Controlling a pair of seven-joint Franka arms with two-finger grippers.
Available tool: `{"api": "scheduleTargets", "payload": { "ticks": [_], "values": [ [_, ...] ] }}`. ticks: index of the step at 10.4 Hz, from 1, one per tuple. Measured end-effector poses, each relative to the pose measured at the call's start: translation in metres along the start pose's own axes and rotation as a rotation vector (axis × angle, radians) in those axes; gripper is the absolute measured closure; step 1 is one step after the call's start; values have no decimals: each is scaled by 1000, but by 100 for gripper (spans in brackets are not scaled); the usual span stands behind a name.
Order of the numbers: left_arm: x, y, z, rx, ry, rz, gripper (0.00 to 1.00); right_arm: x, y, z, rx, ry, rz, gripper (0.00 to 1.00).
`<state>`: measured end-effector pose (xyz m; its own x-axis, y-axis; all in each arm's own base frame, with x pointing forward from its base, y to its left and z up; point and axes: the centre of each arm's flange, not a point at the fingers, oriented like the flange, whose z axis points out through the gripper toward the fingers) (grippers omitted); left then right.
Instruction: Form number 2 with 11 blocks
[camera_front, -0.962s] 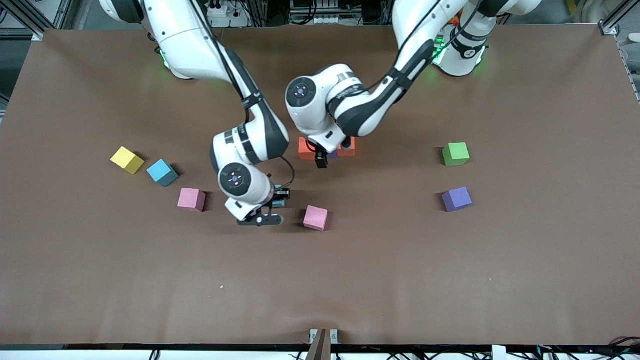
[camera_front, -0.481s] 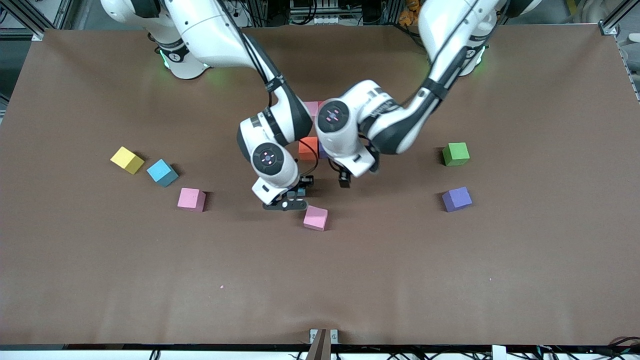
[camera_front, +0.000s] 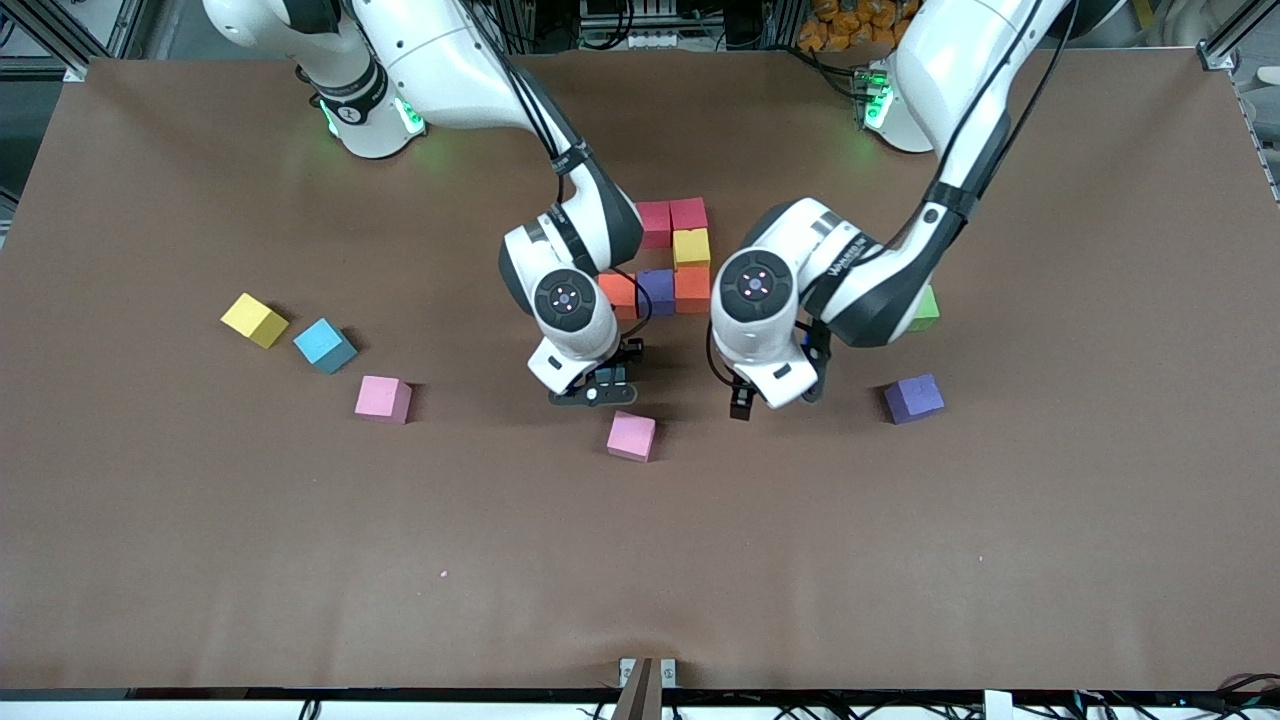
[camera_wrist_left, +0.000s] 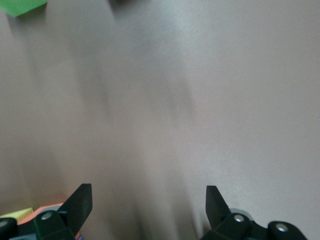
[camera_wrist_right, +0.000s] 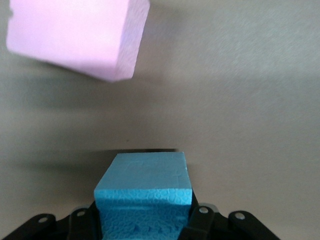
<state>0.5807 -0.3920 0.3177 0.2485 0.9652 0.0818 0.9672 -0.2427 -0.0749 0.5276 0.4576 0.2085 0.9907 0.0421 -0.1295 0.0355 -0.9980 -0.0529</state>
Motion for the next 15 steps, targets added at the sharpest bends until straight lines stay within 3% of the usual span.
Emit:
{"api": "scheduleTargets", "payload": {
  "ticks": [7, 11, 15],
  "values": [
    [30, 51, -5, -100, -62, -17, 0, -21, -16, 12, -18, 0, -12, 41],
    [31, 55, -15, -124, -62, 164, 0, -24, -17, 13, -20, -3, -14, 41],
    [30, 55, -16, -135, -47, 434, 0, -33, -19, 14, -30, -10, -24, 41]
  ]
}}
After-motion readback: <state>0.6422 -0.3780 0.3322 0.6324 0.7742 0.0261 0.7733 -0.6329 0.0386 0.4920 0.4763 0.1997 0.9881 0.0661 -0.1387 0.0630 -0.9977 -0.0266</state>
